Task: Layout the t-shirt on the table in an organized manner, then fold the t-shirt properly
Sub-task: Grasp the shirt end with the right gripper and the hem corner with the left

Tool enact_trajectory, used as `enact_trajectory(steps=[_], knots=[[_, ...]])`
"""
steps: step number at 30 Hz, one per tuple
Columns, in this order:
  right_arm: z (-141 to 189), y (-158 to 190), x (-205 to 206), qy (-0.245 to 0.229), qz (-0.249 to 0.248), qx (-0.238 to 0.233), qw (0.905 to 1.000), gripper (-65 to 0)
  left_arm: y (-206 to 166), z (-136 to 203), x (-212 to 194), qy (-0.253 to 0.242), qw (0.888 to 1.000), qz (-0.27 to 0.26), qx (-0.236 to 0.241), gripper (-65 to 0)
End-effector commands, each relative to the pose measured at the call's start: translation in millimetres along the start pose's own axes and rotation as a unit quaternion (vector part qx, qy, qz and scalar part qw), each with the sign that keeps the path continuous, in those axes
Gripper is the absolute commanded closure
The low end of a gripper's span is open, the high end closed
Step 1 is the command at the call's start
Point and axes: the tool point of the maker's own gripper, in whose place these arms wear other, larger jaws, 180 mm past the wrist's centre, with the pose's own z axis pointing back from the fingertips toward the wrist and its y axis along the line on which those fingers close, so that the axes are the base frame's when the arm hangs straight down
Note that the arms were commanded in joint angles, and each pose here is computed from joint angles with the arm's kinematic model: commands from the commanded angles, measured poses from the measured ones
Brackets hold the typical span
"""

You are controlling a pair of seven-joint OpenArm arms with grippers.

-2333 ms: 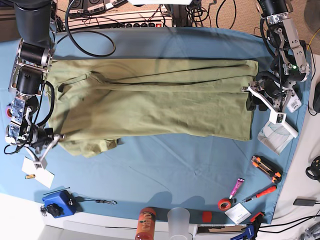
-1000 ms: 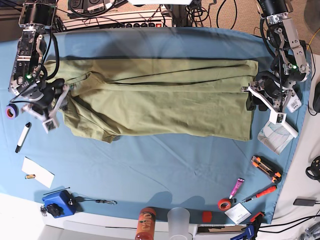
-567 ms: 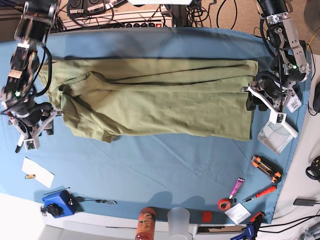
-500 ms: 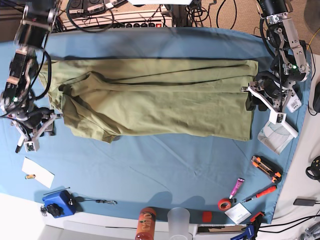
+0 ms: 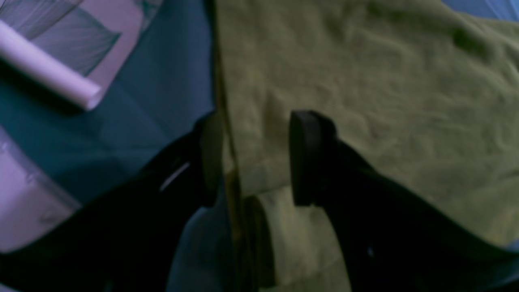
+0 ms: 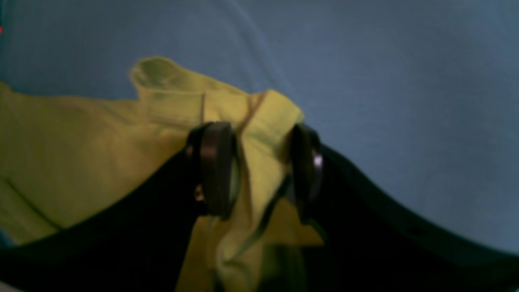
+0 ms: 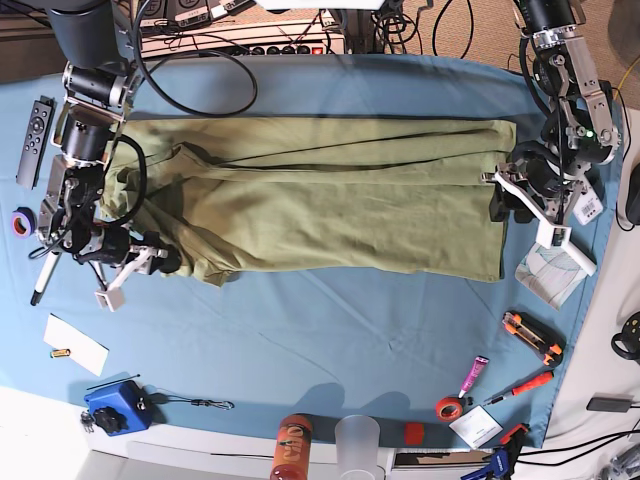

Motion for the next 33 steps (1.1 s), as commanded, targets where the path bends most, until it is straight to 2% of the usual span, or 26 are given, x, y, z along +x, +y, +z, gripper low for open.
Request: enact_trajectory(steps=[1,9,14,17,20,24,27,33], knots=[[5.3,3.1,19.4,-0.02,0.012,0.002,0.9997,-24.5,-0.9,3.3,18.0,-0.028,1.0,-0.012,-0.005,-27.5],[2.0,7.1,18.8,-0.018,0.011,0.005,0.9998,-24.5,-0.8,-2.6,49.3,-0.058,0.998,-0.017,-0.008,-27.5],[2.0,7.0,18.9,-0.018,0.011,0.005,0.9998,-24.5,4.1,-27.0,57.4,-0.05,0.998,-0.003,-0.034,-27.6],[2.0,7.1,19.0,-0.018,0.011,0.005,0.9998,-24.5,4.6,-48.9,58.3,-0.026,0.998,-0.001,-0.059,-27.8],[2.0,7.0,18.9,-0.018,0.011,0.005,0.9998,-24.5,7.6,-72.3,57.9,0.007,0.998,-0.01,-0.064,-29.7],[1.9,6.9,17.6,-0.015,0.011,0.005,0.9998,-24.5,27.3,-94.4,66.3,0.029,0.999,0.001,-0.015,-29.7],[1.8,6.8,14.2,-0.005,0.011,0.005,0.9999,-24.5,34.1,-99.1,69.5,0.045,0.999,0.008,0.0,-29.7],[1.8,6.9,14.2,-0.005,0.011,0.005,0.9999,-24.5,23.6,-97.1,49.5,0.104,0.994,-0.002,-0.03,-29.7]])
